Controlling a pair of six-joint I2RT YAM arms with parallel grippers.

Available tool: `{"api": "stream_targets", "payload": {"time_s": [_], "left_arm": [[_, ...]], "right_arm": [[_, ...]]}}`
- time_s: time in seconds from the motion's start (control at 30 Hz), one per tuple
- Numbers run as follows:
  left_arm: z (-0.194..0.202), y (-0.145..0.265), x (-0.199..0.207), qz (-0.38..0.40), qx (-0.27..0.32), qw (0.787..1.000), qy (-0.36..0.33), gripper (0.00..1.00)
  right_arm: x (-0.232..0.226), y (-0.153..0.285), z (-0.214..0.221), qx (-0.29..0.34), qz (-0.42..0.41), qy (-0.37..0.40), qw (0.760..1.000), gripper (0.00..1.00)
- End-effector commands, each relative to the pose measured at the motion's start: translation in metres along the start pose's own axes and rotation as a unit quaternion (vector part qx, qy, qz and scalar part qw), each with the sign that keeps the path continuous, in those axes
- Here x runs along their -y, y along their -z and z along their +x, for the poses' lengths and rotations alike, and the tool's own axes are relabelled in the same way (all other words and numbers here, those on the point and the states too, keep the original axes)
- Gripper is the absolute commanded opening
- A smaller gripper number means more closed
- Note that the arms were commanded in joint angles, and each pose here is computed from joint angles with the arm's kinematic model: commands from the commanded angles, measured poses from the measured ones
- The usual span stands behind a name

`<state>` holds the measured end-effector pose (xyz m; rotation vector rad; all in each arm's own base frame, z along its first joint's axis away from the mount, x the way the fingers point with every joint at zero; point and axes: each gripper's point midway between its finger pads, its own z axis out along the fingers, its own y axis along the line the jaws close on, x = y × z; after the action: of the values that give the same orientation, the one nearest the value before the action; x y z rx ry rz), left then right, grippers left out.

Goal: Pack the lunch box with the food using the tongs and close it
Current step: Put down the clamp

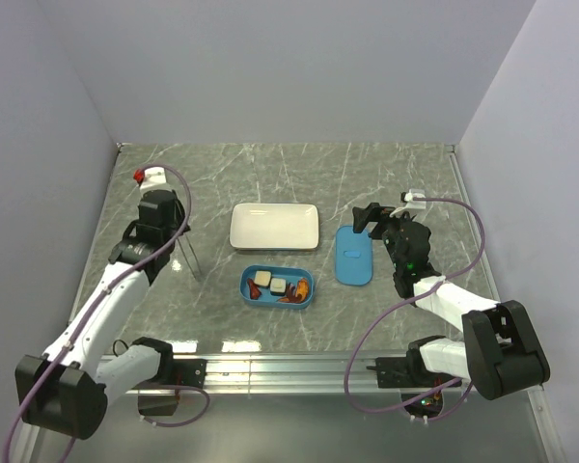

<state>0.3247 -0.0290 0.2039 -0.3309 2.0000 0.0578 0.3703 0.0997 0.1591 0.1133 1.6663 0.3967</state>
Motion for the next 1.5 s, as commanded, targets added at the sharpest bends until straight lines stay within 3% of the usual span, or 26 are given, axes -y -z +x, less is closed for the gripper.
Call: {"api": "stream_targets", "payload": {"time_s": [0.0,0.2,0.5,0.77,1.0,1.47], "left_arm": [[-0.015,-0.015,0.009,0.041,0.006,0.999,0.005,0.34],[-0.014,-0.056,0.005,0.031,-0.015,0.999,0.001,0.34],[-0.003,-0.108,0.012,0.02,-0.054,0.998,-0.024,0.41],[0.025,-0.134,0.013,0.012,-0.106,0.993,-0.049,0.4],[0.066,-0.161,0.003,-0.03,-0.185,0.98,-0.068,0.41],[0.092,-0.176,-0.001,-0.058,-0.233,0.968,-0.075,0.47]], "right_arm": [[-0.01,-0.008,-0.025,0.031,-0.012,-0.002,0.999,0.98],[-0.011,-0.008,-0.026,0.032,-0.013,-0.002,0.999,0.98],[-0.01,-0.008,-0.026,0.032,-0.012,-0.002,0.999,0.98],[-0.011,-0.008,-0.026,0.032,-0.012,-0.002,0.999,0.98],[-0.01,-0.008,-0.025,0.031,-0.013,-0.002,0.999,0.98],[-0.011,-0.007,-0.025,0.031,-0.013,-0.002,0.999,0.98]]}}
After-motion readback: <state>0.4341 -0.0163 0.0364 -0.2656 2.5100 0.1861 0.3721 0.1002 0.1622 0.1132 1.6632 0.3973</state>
